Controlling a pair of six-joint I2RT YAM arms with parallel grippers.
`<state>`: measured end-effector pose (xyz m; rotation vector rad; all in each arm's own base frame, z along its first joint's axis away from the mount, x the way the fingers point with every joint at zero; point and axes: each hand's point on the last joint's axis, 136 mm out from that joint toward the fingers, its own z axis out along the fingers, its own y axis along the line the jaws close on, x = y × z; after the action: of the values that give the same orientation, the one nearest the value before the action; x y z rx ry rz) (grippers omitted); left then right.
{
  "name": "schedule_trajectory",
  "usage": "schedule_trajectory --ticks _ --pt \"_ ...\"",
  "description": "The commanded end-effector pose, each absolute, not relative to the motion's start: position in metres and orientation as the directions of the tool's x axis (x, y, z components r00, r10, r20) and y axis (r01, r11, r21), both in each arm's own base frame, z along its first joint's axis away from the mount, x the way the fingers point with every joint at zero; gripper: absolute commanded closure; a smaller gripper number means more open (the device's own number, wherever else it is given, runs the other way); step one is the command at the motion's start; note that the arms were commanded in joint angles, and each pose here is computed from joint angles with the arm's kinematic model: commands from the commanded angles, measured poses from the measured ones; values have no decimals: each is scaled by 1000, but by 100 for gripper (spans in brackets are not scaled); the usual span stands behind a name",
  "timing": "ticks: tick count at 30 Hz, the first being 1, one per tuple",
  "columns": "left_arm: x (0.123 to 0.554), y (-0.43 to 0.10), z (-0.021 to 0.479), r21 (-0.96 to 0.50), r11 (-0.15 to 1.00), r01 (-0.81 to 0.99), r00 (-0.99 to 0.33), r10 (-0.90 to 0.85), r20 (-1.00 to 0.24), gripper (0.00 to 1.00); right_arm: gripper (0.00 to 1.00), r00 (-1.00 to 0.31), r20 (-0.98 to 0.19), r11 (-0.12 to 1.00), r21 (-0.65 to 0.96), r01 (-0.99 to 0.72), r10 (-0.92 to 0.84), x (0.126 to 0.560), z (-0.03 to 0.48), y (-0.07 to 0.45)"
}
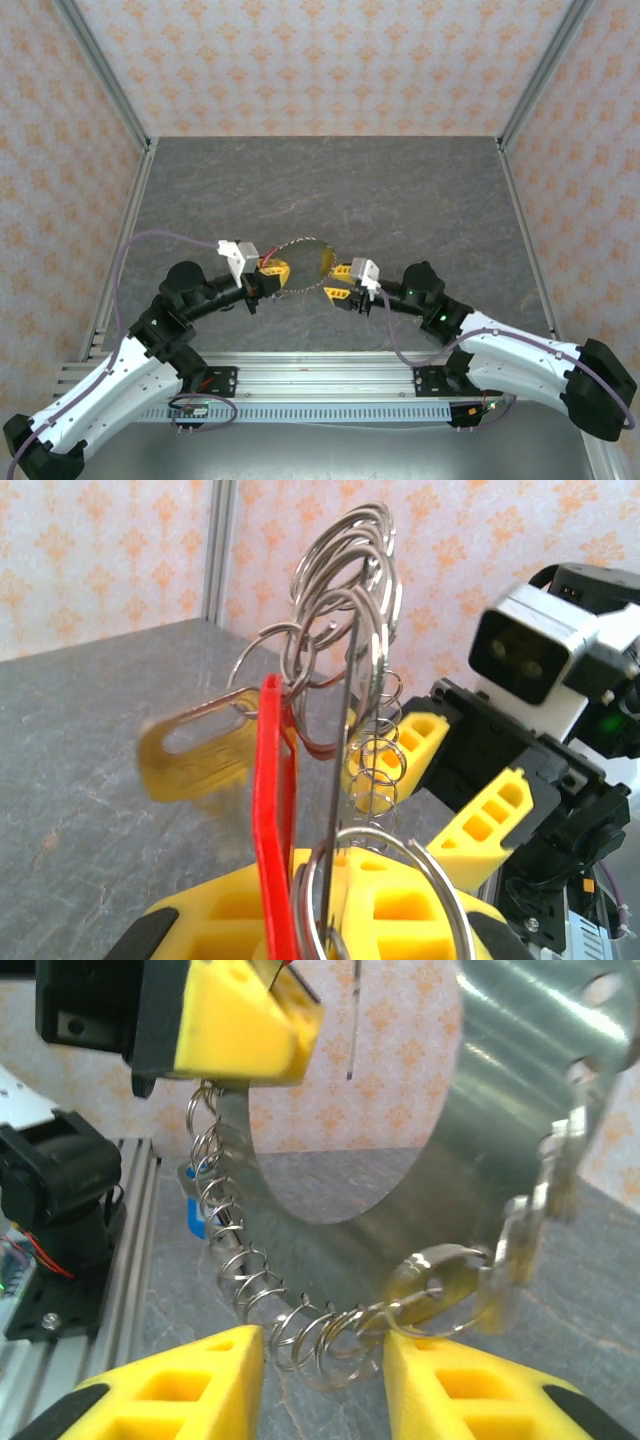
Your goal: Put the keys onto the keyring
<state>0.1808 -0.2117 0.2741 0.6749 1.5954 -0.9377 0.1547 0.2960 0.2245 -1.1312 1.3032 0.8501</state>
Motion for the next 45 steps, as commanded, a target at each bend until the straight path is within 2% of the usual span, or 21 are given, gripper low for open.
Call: schedule_trajectory --ticks 1,6,9,21,24,30,34,38,45 --pt "172 -211 307 -121 489 864 -78 -108 -991 100 67 277 -950 292 -307 -906 -143 156 226 300" --pt "166 -208 309 -82 488 869 -58 -63 -996 100 68 328 -928 343 -371 -863 -178 162 223 296" --pt "162 -208 308 -64 479 876 -52 -39 -998 100 68 345 -917 338 -395 -854 -199 162 219 295" --pt "170 -210 300 -28 495 868 -50 30 -998 100 70 350 -907 389 -417 -821 -234 170 208 286" --pt "180 -208 289 -34 535 844 -92 82 -992 100 70 356 -901 411 -430 -804 -248 174 207 283" --pt "196 -210 253 -100 587 803 -264 201 -943 100 71 362 -887 502 -461 -732 -286 190 206 269" --pt "195 -222 234 -189 547 815 -350 205 -914 100 72 353 -878 464 -473 -749 -324 190 196 272" --pt "197 -225 227 -234 538 810 -379 175 -909 100 72 339 -875 449 -472 -759 -346 191 183 273" --pt "195 -221 224 -229 543 808 -364 155 -918 100 77 343 -864 412 -483 -773 -369 187 171 275"
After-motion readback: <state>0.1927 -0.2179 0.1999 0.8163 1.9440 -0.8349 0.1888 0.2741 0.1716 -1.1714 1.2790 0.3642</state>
